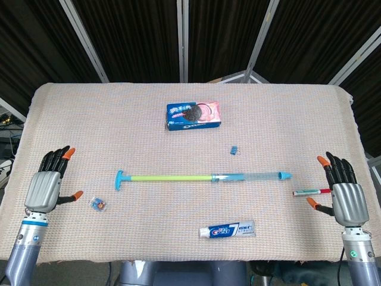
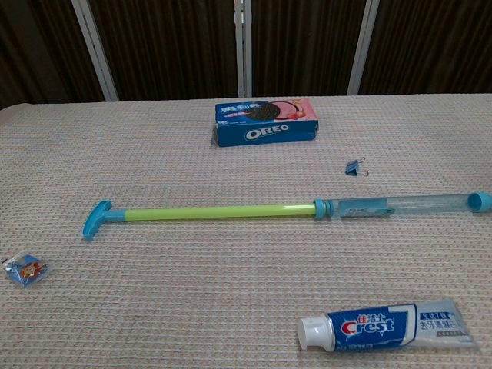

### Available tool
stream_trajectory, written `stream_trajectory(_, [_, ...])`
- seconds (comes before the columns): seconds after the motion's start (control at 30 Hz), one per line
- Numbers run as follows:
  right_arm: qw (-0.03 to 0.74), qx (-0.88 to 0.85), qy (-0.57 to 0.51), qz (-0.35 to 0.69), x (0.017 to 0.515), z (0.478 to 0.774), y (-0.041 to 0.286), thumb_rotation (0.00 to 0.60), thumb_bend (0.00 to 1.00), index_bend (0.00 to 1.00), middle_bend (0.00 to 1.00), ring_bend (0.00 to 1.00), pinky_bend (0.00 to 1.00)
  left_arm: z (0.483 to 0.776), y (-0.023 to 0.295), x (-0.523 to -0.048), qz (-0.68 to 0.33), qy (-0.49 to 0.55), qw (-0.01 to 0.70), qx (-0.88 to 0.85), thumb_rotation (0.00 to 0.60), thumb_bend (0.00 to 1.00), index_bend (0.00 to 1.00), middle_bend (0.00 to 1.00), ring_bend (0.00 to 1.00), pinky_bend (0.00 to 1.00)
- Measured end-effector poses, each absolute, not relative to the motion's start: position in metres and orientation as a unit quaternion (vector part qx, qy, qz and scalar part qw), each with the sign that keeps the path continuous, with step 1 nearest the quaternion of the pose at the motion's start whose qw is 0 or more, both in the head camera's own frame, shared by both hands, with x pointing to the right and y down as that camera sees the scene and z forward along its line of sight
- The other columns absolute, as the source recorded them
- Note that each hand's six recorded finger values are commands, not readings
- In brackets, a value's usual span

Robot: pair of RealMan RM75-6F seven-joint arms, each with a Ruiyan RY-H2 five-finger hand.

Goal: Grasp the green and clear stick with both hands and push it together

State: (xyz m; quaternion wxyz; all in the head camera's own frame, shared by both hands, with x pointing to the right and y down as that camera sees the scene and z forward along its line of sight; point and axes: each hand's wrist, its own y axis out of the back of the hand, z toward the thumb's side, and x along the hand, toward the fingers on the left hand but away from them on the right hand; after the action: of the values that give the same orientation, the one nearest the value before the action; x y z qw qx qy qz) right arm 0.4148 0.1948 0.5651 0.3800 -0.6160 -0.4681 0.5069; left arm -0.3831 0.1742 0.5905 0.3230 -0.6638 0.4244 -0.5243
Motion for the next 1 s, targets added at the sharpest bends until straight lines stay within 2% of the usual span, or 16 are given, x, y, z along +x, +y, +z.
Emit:
stream_trajectory(0.23, [0.370,-0.622,-0.462,0.512,0.413,0.572,0.195,0.600,0.00,0.00,0.00,0.00,0.00,0.593,0.174,-0.384,-0.527,0.424,0.315,-0.666,0.600,0.00,0.00,0.00,0.00,0.00])
stream_trajectory(0.27, [0.367,-0.624,-0.461,0.513,0.413,0.574,0.194,0.600,0.00,0.00,0.06,0.05,0.00,0.592,0.174,-0.384,-0.527,0.423,0.315,-0.666,0.600,0.00,0.00,0.00,0.00,0.00])
stream_trajectory(0.33, [0.361,-0.629,-0.456,0.517,0.412,0.578,0.192,0.600,0.00,0.00,0.33,0.31,0.09,0.592,0.173,-0.384,-0.529,0.422,0.314,-0.667,0.600,0.00,0.00,0.00,0.00,0.00])
stream_trajectory(0.37, [0.358,-0.631,-0.452,0.519,0.411,0.581,0.190,0.600,0.00,0.00,0.53,0.53,0.25,0.592,0.173,-0.384,-0.530,0.420,0.313,-0.667,0.600,0.00,0.00,0.00,0.00,0.00])
stream_trajectory(0.4, [0.355,-0.635,-0.445,0.522,0.410,0.585,0.187,0.600,0.00,0.00,0.69,0.71,0.46,0.591,0.172,-0.384,-0.531,0.419,0.313,-0.667,0.600,0.00,0.00,0.00,0.00,0.00])
stream_trajectory(0.47, [0.354,-0.641,-0.428,0.530,0.407,0.594,0.179,0.600,0.00,0.01,0.84,0.89,0.76,0.591,0.172,-0.383,-0.535,0.413,0.313,-0.668,0.600,0.00,0.00,0.00,0.00,0.00])
stream_trajectory(0.5, [0.352,-0.645,-0.415,0.537,0.405,0.601,0.172,0.600,0.00,0.03,0.89,0.94,0.87,0.591,0.171,-0.382,-0.536,0.411,0.313,-0.668,0.600,0.00,0.00,0.00,0.00,0.00])
stream_trajectory(0.6, [0.345,-0.654,-0.375,0.559,0.400,0.623,0.154,0.600,0.00,0.13,0.96,1.00,0.99,0.590,0.169,-0.380,-0.543,0.404,0.315,-0.665,0.600,0.00,0.00,0.00,0.00,0.00])
stream_trajectory(0.83, [0.327,-0.665,-0.295,0.603,0.385,0.669,0.115,0.600,0.01,0.31,0.99,1.00,1.00,0.594,0.168,-0.379,-0.559,0.393,0.315,-0.659,0.600,0.00,0.00,0.00,0.00,0.00])
stream_trajectory(1.0, [0.335,-0.663,-0.269,0.613,0.376,0.689,0.104,0.600,0.10,0.37,1.00,1.00,1.00,0.596,0.168,-0.378,-0.563,0.391,0.315,-0.657,0.600,0.00,0.00,0.00,0.00,0.00])
